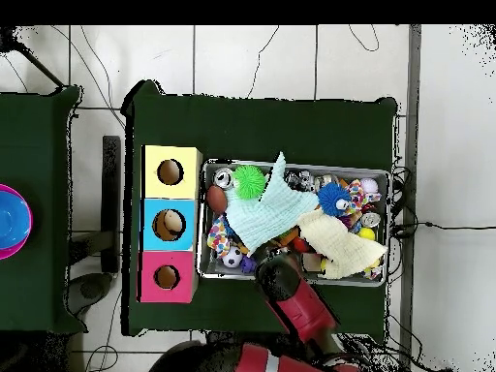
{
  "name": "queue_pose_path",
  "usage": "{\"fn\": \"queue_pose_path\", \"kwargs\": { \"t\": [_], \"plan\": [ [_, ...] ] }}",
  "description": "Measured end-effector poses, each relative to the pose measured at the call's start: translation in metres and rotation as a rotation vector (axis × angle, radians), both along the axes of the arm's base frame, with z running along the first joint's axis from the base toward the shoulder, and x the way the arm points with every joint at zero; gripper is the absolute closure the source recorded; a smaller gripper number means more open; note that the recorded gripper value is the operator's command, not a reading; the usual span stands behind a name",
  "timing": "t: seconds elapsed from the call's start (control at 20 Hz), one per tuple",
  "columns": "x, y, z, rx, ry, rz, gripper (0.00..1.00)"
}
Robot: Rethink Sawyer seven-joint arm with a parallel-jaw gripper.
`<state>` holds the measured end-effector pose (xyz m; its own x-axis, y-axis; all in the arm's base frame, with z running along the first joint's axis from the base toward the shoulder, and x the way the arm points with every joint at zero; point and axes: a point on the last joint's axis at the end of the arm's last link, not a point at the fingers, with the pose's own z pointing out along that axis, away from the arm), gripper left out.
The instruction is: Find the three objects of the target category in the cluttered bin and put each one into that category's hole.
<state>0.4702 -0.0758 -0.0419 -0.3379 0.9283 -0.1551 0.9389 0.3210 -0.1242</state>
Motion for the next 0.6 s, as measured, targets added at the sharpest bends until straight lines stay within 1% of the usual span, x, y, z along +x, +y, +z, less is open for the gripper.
{"fn": "queue_pose_path", "kwargs": {
  "t": [0.2, 0.3, 0.35, 0.6],
  "plan": [
    [0.001, 0.005, 0.013, 0.027, 0.006, 0.006, 1.0],
    [0.002, 0.007, 0.022, 0.043, 0.008, 0.011, 1.0],
    [0.003, 0.008, 0.031, 0.053, 0.008, 0.016, 1.0],
    [0.003, 0.009, 0.048, 0.062, -0.001, 0.034, 1.0]
  ]
}}
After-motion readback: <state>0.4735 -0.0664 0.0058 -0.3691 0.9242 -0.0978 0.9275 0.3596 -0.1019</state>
